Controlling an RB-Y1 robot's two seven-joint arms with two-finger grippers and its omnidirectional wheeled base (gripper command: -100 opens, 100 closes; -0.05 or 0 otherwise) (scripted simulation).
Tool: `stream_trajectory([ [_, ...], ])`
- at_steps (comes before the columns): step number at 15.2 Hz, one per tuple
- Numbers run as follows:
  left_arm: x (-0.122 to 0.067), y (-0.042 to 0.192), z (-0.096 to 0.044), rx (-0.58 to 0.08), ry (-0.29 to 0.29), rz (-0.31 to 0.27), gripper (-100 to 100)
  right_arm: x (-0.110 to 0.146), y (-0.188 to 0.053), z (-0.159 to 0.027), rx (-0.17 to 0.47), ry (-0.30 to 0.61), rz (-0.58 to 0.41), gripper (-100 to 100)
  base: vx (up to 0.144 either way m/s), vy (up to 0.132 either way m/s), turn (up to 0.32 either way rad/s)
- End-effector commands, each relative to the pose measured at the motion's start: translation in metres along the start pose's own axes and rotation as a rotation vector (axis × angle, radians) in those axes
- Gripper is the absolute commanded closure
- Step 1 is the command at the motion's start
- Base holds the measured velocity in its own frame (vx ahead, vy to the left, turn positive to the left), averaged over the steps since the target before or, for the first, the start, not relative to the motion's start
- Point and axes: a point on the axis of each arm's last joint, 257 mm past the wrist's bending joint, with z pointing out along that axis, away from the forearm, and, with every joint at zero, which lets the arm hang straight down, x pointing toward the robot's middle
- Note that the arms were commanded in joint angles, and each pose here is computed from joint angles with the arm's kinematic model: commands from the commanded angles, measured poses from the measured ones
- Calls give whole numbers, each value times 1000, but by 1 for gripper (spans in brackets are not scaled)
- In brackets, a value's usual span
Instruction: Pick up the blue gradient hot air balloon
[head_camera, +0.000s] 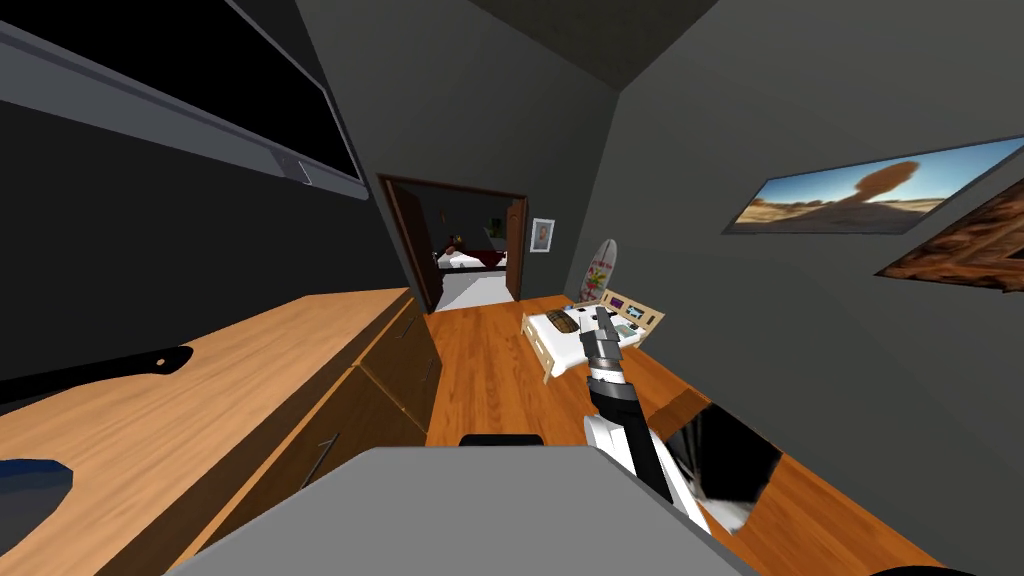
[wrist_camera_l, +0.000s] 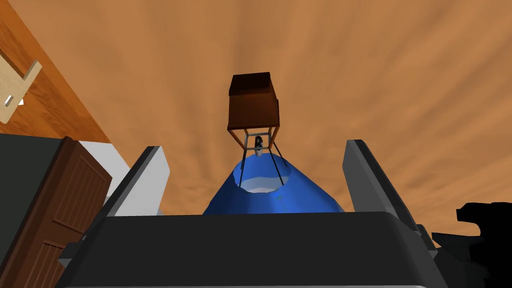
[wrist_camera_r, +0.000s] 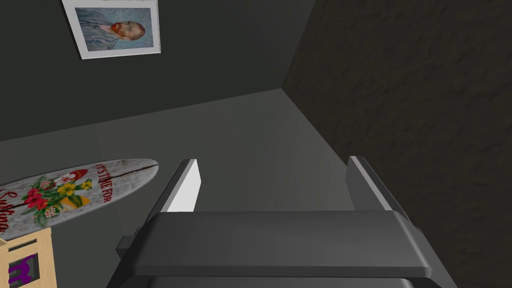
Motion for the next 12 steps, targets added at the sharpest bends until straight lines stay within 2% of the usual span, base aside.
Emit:
stream_trajectory([
  [1, 1, 3, 8, 1, -3, -5, -100, 0, 0, 0, 0, 0, 0, 0, -42, 5, -19],
  [4, 1, 7, 18, 4, -6, -9, -100, 0, 0, 0, 0, 0, 0, 0, -30, 2, -18],
  [5, 1, 5, 14, 4, -5, -8, -100, 0, 0, 0, 0, 0, 0, 0, -14, -1, -7],
  [6, 0, 2, 5, 0, -2, -3, 100, 0, 0, 0, 0, 0, 0, 0, 9, 3, 31],
  [12, -1, -5, -14, -7, 8, 10, 100, 0, 0, 0, 0, 0, 0, 0, 28, 5, 24],
])
